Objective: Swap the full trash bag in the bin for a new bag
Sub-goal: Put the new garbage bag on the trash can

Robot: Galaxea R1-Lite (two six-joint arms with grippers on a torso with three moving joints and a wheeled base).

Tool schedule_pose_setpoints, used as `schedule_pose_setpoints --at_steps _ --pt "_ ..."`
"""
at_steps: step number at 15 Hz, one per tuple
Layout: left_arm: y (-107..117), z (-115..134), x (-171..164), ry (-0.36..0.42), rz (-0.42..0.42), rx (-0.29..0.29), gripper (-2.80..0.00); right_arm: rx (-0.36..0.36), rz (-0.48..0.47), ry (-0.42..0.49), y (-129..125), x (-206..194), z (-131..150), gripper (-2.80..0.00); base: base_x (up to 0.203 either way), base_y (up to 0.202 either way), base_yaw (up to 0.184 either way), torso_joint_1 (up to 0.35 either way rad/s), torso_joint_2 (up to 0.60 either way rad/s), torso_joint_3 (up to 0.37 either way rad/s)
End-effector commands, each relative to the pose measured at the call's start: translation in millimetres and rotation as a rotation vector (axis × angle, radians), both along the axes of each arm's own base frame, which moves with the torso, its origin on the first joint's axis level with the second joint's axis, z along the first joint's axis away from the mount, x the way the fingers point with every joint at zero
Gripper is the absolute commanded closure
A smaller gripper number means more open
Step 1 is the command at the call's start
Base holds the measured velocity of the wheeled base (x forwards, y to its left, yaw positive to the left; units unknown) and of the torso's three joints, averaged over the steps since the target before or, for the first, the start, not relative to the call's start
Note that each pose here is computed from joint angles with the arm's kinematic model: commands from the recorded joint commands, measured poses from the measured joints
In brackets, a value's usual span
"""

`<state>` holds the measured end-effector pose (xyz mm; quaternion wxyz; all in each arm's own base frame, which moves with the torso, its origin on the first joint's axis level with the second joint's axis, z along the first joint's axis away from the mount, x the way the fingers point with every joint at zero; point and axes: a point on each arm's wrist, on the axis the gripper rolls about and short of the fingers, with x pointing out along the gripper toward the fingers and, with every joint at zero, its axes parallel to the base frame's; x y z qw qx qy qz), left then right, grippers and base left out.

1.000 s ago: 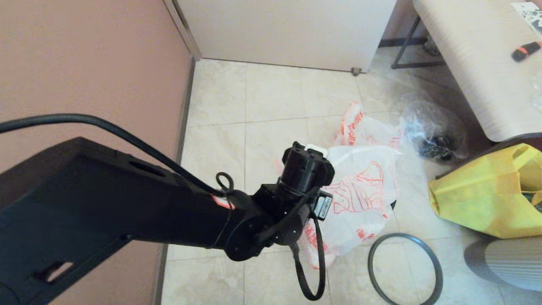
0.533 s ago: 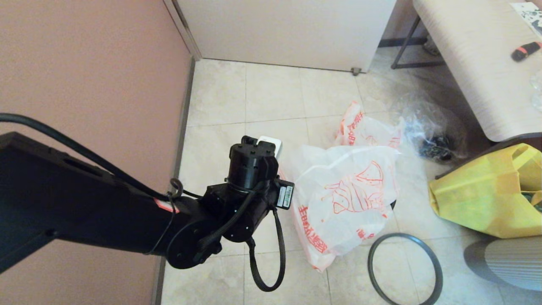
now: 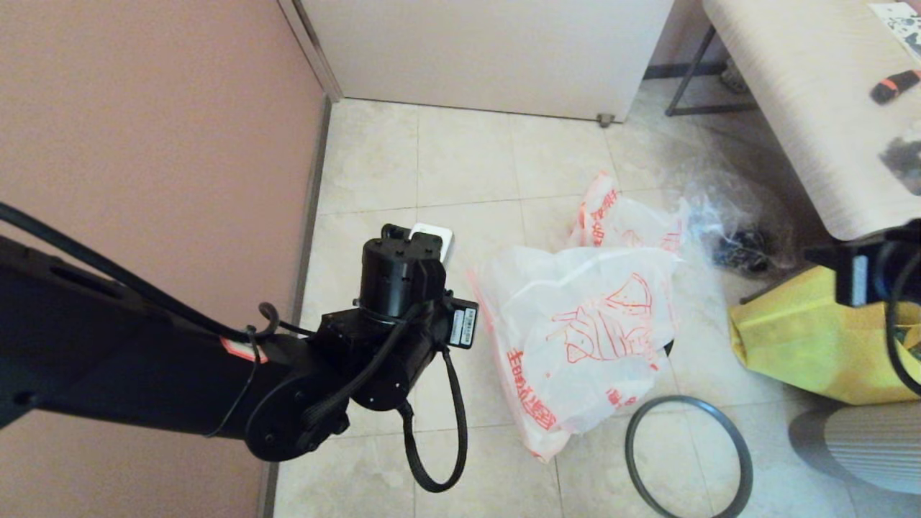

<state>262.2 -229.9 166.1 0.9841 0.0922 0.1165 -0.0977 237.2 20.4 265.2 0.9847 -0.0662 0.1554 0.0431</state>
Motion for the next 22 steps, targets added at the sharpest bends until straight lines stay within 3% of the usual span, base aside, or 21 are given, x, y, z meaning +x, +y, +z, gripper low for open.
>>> schedule_pose_setpoints --at_steps 1,4,7,11,16,19,22 --pt "4.6 9.5 3.1 -0.028 0.018 -0.021 0.0 -0.018 0.027 0.137 17.4 87.1 -38.6 0.0 0.0 0.0 0.0 0.0 0.0 0.0" --pt "7.3 27.1 -1.3 -0.065 0.009 -0.057 0.0 -0.031 0.066 0.181 44.4 156.7 -73.2 0.0 0.0 0.0 0.0 0.0 0.0 0.0" --pt "7.9 29.6 -1.0 -0.071 0.01 -0.06 0.0 -0.005 0.097 0.253 76.1 195.1 -121.0 0.0 0.0 0.0 0.0 0.0 0.0 0.0" --pt "6.7 30.2 -1.6 -0.073 0.006 -0.064 0.0 0.047 0.098 0.318 100.9 217.9 -166.5 0.0 0.0 0.0 0.0 0.0 0.0 0.0" --pt "5.4 33.9 -3.2 -0.083 0.0 -0.074 0.0 0.009 0.074 0.329 117.7 237.4 -239.2 0.0 0.0 0.0 0.0 0.0 0.0 0.0" --pt "4.1 32.5 -1.9 -0.08 -0.002 -0.074 0.0 -0.012 0.062 0.298 119.9 245.5 -239.8 0.0 0.0 0.0 0.0 0.0 0.0 0.0" --pt "2.1 26.8 1.6 -0.069 0.001 -0.066 0.0 -0.006 0.06 0.259 122.5 236.8 -208.6 0.0 0.0 0.0 0.0 0.0 0.0 0.0"
